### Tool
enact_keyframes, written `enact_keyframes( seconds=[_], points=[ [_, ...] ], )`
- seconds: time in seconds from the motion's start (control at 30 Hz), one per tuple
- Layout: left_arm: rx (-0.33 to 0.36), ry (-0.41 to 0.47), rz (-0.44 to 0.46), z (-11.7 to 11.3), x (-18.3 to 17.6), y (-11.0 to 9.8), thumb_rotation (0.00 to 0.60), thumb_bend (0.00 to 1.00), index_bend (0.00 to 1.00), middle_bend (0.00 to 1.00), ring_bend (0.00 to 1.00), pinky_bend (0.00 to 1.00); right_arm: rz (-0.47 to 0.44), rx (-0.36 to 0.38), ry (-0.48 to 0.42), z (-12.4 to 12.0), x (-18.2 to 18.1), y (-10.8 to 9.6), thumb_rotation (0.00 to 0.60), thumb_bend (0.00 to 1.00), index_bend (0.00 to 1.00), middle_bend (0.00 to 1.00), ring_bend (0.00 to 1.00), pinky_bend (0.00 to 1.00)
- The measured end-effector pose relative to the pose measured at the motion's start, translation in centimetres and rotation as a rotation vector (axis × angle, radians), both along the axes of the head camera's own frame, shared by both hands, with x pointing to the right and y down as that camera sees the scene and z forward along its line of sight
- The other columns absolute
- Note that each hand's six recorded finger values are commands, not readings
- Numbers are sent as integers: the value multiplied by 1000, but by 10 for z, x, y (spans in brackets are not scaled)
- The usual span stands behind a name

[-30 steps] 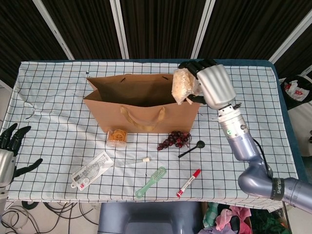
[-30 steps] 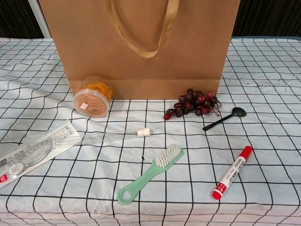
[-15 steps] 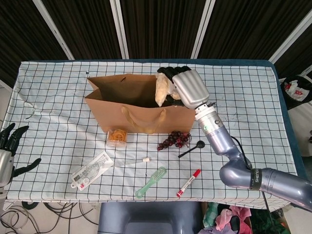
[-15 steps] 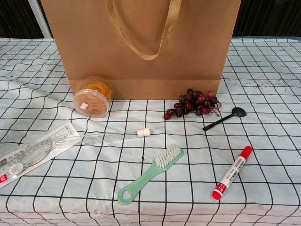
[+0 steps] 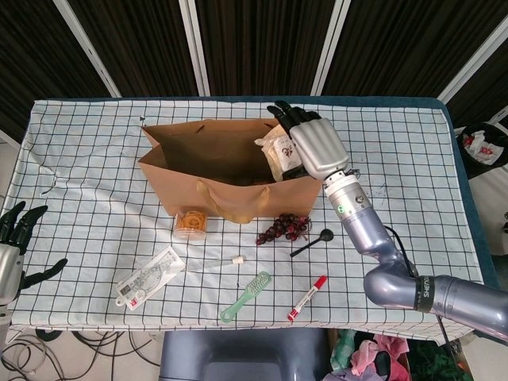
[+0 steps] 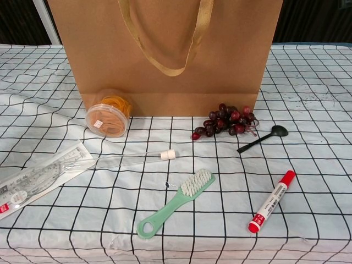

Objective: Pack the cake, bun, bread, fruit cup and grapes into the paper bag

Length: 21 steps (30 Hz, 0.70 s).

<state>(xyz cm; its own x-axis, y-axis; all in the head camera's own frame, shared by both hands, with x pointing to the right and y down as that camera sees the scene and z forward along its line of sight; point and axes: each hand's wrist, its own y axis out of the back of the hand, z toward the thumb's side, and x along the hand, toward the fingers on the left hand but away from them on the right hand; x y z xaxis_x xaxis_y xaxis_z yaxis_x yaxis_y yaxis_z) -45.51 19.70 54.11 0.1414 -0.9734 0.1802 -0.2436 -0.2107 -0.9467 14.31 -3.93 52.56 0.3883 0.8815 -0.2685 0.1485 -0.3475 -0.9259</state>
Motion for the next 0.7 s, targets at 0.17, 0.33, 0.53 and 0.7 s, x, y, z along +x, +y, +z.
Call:
enact_keyframes(
  seconds=[0.17,0.33,0.53,0.7],
  points=[
    [-2,1,0,0,0,0,600,78,106,160,15,119,53,58,-32,-13,7,-8,600,37,83,52,152,262],
    [-2,1,1,0,0,0,600,78,106,159,15,119,120,140,-93,-28,15,-15,600,35,83,57,153,261],
    [0,1,1,-1,0,1,600,78,105,158,15,119,118,112,-77,-23,21,-15,600,35,83,64,155,261],
    [-2,-2,0,0,-1,0,600,78,106,158,15,120,99,98,-47,-22,25,-15,600,35,83,67,157,255]
  ],
)
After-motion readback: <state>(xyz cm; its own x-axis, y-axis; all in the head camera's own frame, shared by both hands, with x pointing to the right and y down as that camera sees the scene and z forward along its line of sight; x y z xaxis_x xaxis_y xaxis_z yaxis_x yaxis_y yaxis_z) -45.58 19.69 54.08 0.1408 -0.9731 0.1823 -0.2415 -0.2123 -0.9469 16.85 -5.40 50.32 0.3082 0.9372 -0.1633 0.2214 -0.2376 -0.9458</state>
